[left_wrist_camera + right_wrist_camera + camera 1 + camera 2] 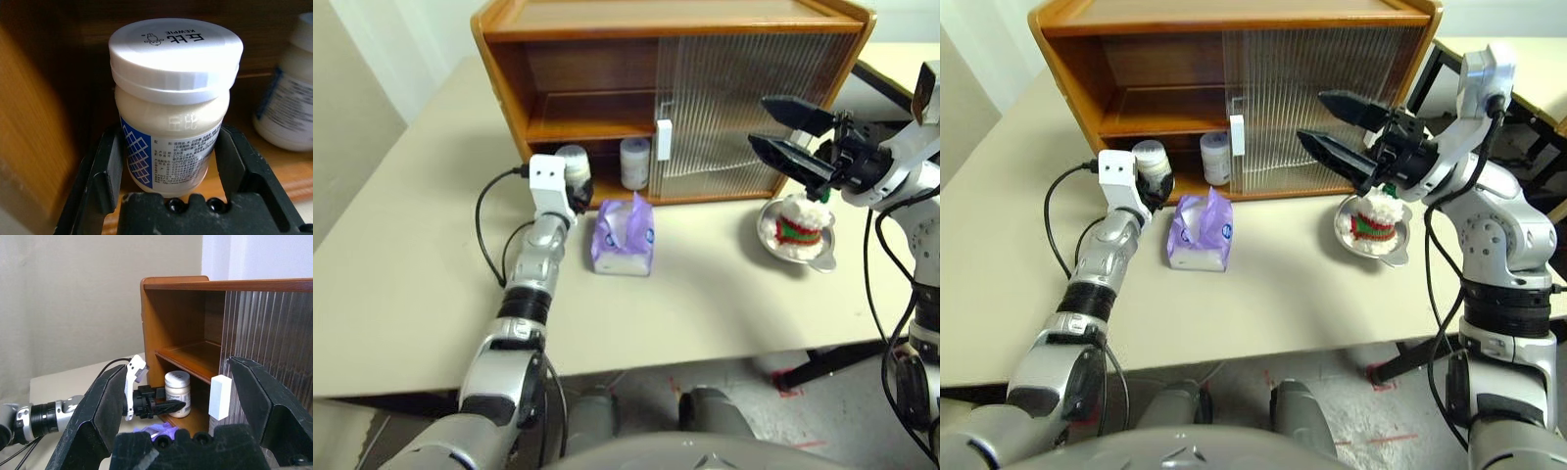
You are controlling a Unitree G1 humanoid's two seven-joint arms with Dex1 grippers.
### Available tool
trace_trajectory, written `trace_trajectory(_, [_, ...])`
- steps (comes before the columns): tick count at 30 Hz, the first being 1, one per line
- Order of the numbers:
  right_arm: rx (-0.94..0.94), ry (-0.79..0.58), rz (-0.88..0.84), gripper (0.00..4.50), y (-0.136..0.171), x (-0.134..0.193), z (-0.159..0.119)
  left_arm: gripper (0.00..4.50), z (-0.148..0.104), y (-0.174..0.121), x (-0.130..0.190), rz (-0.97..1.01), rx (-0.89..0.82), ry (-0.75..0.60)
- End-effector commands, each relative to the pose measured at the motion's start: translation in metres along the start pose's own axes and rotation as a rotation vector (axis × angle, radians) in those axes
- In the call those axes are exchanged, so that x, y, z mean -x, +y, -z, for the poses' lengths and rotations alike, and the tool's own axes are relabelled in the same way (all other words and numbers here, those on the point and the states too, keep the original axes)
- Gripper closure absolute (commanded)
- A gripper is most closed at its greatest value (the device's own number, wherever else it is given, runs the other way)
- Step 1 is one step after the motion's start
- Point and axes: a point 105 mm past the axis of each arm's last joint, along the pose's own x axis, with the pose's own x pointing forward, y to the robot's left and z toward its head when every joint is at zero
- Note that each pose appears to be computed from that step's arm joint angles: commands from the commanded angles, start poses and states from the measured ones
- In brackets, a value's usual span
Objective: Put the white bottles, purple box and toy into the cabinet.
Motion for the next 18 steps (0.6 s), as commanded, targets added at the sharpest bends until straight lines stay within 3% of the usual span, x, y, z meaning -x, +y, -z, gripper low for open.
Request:
trace_trajectory(1, [0.02,-0.017,-0.001,0.0,0.002,0.001,-0.006,1.47,-0.001,-0.003,-0.007,-0.031,-0.016,0.001])
trace_trajectory(18, [0.023,-0.015,0.001,0.0,0.002,0.001,-0.007,1.47,0.001,-0.014,-0.021,-0.047,0.015,0.033])
